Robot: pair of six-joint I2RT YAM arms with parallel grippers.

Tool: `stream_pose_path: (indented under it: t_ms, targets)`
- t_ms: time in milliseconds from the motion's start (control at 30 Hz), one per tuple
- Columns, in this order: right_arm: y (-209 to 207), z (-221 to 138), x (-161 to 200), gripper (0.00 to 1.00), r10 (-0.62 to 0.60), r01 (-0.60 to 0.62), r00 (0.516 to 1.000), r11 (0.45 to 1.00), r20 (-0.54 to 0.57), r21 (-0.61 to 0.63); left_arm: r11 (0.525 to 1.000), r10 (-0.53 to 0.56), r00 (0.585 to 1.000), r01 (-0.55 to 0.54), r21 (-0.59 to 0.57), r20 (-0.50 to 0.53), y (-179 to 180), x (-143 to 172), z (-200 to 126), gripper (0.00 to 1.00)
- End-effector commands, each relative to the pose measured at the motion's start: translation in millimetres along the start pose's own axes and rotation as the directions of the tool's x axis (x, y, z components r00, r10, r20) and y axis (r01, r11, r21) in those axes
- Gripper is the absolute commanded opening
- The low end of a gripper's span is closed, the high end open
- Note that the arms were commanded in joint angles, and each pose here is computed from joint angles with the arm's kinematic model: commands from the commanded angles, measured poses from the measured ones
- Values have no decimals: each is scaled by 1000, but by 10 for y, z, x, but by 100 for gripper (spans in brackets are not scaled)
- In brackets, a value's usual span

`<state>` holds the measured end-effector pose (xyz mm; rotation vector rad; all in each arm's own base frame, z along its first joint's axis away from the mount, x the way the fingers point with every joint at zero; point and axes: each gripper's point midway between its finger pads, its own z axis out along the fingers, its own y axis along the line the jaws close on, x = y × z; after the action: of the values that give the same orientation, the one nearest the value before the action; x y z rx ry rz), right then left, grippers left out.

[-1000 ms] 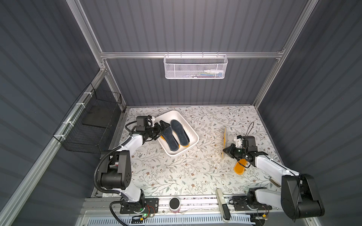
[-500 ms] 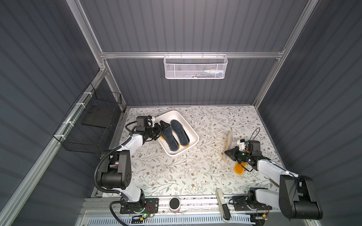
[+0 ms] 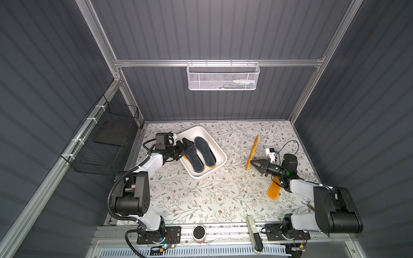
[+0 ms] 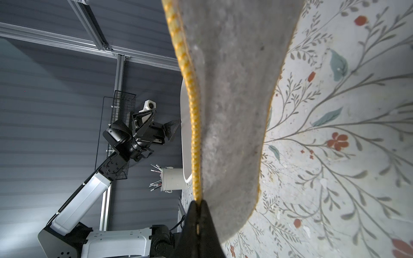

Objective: Put the insoles into the storage box
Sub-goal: Adjust the insole at the center of the board.

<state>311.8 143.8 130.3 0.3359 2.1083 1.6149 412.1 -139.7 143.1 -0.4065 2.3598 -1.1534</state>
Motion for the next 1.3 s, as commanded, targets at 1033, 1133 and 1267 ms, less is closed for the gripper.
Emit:
stream_pose_path:
  t_ms: [1033, 1133, 1267]
  targets:
    - [-865, 401, 172, 1, 245, -231, 968, 957, -62, 176, 999, 34, 999, -34, -10, 9, -97, -49, -76, 100]
    - [-839, 375, 154, 12, 222, -203, 973, 955, -66, 218, 999, 35, 999, -35, -9, 9, -98, -52, -70, 100]
    - [-846, 341, 98, 36, 206, -178, 976, 939, -67, 296, 999, 35, 999, -35, -9, 7, -91, -47, -65, 100]
